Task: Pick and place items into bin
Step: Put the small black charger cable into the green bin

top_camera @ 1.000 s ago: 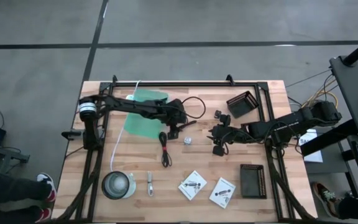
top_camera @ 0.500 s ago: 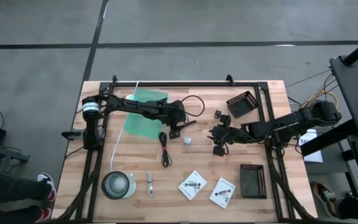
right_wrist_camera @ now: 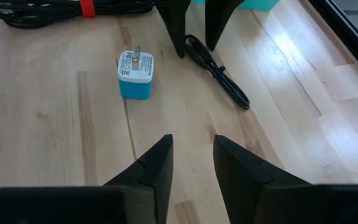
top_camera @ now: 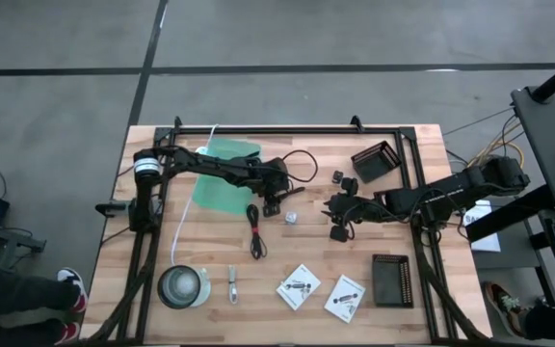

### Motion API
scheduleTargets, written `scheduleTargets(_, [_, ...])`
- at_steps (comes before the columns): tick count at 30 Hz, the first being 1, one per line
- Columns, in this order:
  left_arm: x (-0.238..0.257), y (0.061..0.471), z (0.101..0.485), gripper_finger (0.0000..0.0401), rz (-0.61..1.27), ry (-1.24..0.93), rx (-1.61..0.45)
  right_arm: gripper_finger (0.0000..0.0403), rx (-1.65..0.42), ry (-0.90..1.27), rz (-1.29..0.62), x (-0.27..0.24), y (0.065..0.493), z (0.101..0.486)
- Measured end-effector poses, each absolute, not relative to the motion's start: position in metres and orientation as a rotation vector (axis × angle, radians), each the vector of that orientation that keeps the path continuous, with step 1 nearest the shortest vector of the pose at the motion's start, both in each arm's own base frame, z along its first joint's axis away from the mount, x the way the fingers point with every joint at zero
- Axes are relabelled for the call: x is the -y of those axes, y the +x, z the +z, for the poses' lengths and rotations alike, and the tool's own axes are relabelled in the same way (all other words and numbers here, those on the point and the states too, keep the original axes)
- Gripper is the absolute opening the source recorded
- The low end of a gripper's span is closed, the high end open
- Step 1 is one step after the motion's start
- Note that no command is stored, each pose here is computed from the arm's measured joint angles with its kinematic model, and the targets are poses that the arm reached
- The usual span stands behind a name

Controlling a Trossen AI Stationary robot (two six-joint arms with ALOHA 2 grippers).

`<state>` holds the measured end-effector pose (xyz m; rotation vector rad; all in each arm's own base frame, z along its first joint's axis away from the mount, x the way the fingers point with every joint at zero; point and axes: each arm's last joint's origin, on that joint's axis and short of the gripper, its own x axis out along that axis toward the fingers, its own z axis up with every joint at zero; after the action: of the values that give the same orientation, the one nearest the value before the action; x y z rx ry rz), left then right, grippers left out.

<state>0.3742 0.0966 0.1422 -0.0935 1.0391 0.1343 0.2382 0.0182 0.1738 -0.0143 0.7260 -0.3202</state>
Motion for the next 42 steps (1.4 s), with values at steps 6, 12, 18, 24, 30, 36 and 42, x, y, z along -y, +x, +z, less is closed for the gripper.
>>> scheduleTargets(6, [-0.097, 0.373, 0.143, 0.0144, 0.131, -0.092, -1.041, 0.0102, -0.724, -0.018, -0.318, -0.018, 0.238, 0.174])
scheduleTargets(12, [-0.097, 0.373, 0.143, 0.0070, 0.122, -0.091, -1.047, 0.0097, -0.724, -0.020, -0.318, -0.018, 0.238, 0.174])
scheduleTargets(18, [-0.098, 0.372, 0.144, 0.0029, 0.115, -0.067, -1.065, 0.0090, -0.725, -0.020, -0.317, -0.018, 0.238, 0.174])
scheduleTargets(24, [-0.100, 0.371, 0.156, 0.0029, 0.119, -0.040, -1.138, 0.0089, -0.724, -0.020, -0.317, -0.018, 0.238, 0.174])
scheduleTargets(30, [-0.100, 0.372, 0.193, 0.0029, 0.131, -0.033, -1.120, 0.0089, -0.723, -0.020, -0.317, -0.018, 0.238, 0.174])
scheduleTargets(36, [-0.098, 0.359, 0.228, 0.0029, 0.167, -0.047, -1.077, 0.0083, -0.722, -0.020, -0.317, -0.018, 0.238, 0.174])
scheduleTargets(42, [-0.098, 0.337, 0.251, 0.0029, 0.229, -0.121, -1.106, 0.0082, -0.725, -0.028, -0.315, -0.018, 0.238, 0.174])
